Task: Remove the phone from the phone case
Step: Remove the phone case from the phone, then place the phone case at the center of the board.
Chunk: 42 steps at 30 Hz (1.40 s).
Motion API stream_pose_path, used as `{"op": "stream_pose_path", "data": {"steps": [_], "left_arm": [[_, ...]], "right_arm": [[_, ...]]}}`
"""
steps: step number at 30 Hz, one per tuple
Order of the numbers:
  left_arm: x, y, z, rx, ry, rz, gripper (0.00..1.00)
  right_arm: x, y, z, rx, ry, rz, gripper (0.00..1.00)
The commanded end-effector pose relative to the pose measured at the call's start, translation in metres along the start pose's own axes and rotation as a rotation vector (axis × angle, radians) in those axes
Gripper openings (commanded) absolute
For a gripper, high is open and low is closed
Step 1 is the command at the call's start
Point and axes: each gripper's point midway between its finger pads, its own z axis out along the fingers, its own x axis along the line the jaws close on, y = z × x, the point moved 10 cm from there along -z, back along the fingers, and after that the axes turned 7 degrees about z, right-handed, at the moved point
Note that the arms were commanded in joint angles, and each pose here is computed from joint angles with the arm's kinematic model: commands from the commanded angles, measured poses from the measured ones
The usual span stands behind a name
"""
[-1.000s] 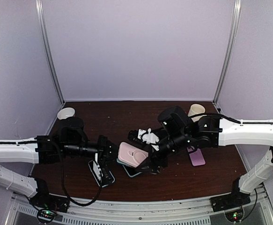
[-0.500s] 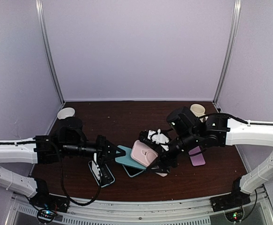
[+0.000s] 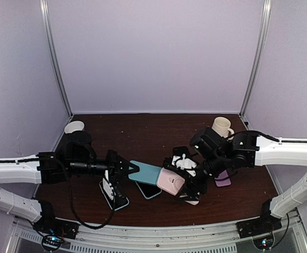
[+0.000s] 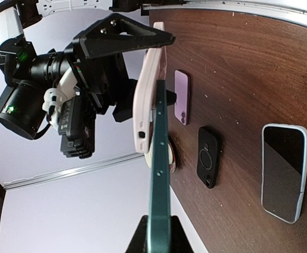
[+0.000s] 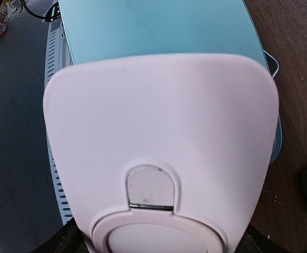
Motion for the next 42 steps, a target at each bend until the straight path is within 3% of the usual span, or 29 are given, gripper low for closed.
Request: {"op": "stream_pose_path", "data": {"steps": [1,12,23,26,35,42], "left_arm": [[0.02,-0.006,-0.008,0.047,0.113,0.036,0.0],[0.021,-0.007,-0.01,0.055,0.12,0.038,0.0],[0.021,-0.007,-0.01,0.06,0.118,0.036,0.0],[0.021,-0.007,-0.009,0.059,0.117,0.034,0.0],[0.02,-0.007,-0.009,0.058,0.112,0.031,0.0],[0.02,-0.007,-0.008,0.046,0.109,0.027,0.0]], "right_arm": [[-0.005,-0.01,-0.007,0.007,-0.038,0.045,0.72],[-0.042,-0.05,0.001,0.104,-0.194,0.256,0.73],[-0.065,-0.063,-0.003,0.094,-0.32,0.425,0.76],[-0.069,-0.066,-0.003,0.095,-0.342,0.446,0.79],[-0.071,-0.065,-0.007,0.073,-0.388,0.448,0.99],[-0.06,-0.048,-0.027,-0.028,-0.322,0.39,1.0]]}}
